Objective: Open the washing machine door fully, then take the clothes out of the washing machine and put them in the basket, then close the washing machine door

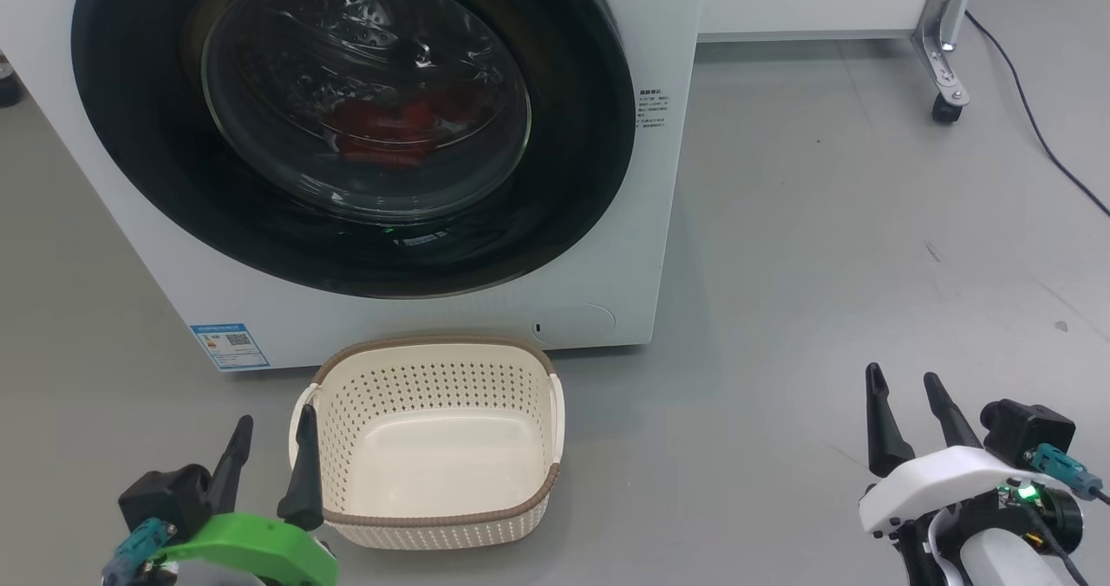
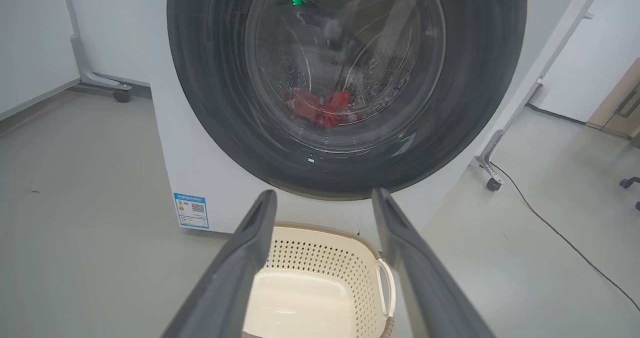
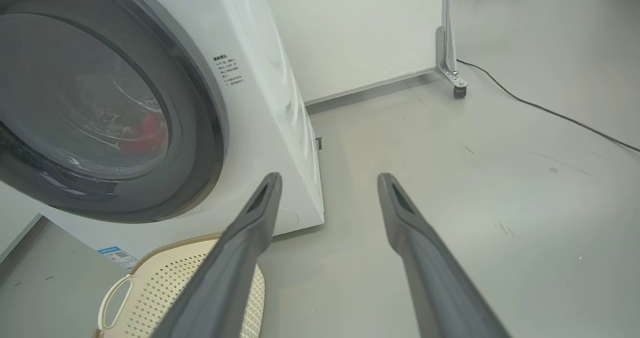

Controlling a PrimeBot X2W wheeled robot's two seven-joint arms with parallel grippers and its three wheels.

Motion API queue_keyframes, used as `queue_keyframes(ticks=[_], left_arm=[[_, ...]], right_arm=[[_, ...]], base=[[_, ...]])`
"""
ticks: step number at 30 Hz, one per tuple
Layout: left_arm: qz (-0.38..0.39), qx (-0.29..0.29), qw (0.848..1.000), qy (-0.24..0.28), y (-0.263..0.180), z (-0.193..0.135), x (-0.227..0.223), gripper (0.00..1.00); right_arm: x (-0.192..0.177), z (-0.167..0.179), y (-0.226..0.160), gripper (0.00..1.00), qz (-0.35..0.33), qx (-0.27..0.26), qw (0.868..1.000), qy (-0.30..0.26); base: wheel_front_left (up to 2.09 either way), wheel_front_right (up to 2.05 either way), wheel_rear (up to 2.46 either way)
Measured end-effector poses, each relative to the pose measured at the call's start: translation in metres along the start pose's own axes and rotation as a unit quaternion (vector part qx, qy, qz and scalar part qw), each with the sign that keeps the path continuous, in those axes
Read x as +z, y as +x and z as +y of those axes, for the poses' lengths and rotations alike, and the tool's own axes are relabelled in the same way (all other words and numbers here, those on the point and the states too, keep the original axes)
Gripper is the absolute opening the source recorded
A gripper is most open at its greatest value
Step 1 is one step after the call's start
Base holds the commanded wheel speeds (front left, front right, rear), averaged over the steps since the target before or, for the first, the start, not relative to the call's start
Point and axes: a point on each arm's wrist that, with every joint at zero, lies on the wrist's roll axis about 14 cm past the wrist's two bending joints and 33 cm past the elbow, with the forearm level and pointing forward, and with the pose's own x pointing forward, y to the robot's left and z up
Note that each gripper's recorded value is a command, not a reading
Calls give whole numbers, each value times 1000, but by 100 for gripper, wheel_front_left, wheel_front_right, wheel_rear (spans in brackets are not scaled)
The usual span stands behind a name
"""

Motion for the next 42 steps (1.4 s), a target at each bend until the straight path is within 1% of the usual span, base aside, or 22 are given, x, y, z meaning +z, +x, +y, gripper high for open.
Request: queue_keyframes(ticks=[10, 13, 21, 24, 42], left_arm=[[-7, -8, 998, 59, -1, -5, -1, 100], [-11, -14, 996, 84, -1, -7, -1, 100], [-17, -23, 991, 134, -1, -11, -3, 100], [-14, -22, 991, 134, -1, -11, -6, 100], [-6, -7, 992, 129, -1, -5, -11, 100]], right_arm=[[0, 10, 1, 100, -9, 18, 998, -67], [0, 14, 0, 100, -13, 26, 995, -94], [-1, 20, -1, 100, -22, 39, 989, -143], [-1, 20, -1, 100, -22, 40, 988, -151], [4, 13, 1, 100, -28, 28, 988, -146]], base=[[0, 0, 0], [0, 0, 0], [0, 0, 0], [0, 0, 0], [0, 0, 0]])
